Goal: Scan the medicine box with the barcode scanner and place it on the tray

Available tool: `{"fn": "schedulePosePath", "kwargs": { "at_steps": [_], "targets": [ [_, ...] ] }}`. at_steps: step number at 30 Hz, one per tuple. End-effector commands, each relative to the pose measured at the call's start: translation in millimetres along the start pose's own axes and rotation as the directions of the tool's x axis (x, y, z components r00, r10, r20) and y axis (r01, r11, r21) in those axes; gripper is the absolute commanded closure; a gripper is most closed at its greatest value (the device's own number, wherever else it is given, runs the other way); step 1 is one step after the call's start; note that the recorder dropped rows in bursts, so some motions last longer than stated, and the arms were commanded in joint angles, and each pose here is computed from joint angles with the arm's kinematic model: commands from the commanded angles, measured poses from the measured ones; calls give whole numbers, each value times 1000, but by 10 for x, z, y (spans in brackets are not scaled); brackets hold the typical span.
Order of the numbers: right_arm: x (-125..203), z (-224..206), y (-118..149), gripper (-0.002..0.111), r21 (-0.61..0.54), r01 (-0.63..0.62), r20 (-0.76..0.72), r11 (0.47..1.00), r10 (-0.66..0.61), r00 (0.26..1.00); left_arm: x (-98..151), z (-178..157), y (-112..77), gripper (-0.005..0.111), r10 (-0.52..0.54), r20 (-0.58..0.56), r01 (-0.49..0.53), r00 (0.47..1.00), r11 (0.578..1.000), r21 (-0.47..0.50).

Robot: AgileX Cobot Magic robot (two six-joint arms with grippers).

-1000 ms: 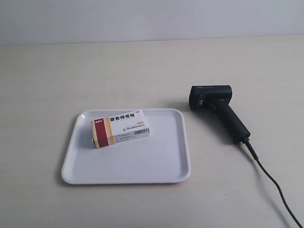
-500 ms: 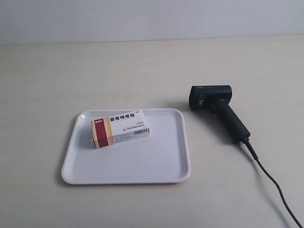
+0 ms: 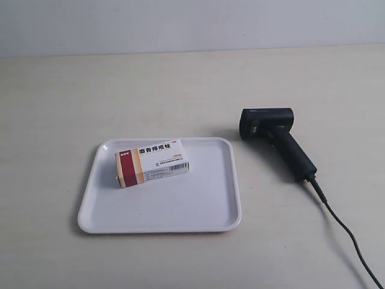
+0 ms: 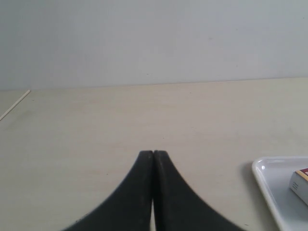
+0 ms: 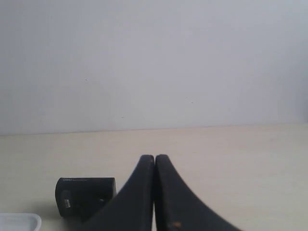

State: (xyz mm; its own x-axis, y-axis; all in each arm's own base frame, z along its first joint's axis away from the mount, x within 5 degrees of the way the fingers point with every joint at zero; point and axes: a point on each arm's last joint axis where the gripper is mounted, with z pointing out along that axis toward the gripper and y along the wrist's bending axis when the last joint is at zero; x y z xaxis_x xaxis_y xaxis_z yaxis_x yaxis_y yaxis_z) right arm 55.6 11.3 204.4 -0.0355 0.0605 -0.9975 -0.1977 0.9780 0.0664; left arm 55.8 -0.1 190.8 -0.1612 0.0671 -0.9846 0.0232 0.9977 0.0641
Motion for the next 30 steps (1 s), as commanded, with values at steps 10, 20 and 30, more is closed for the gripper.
{"fn": "schedulePosePath", "kwargs": {
  "at_steps": [10,20,30],
  "targets": [
    [9,-3,-6,108,8,24,3,1000,-24,1000,-1,-5,-1,105,-6,6,6,1000,1000,1],
    [12,-3,-6,108,8,24,0,1000,-24,1000,-1,-5,-1,105,-6,6,6,1000,1000,1],
    [12,-3,-6,108,8,20,1,1000,-20,1000,-1,-5,-1,105,-6,6,6,1000,1000,1]
  ]
}}
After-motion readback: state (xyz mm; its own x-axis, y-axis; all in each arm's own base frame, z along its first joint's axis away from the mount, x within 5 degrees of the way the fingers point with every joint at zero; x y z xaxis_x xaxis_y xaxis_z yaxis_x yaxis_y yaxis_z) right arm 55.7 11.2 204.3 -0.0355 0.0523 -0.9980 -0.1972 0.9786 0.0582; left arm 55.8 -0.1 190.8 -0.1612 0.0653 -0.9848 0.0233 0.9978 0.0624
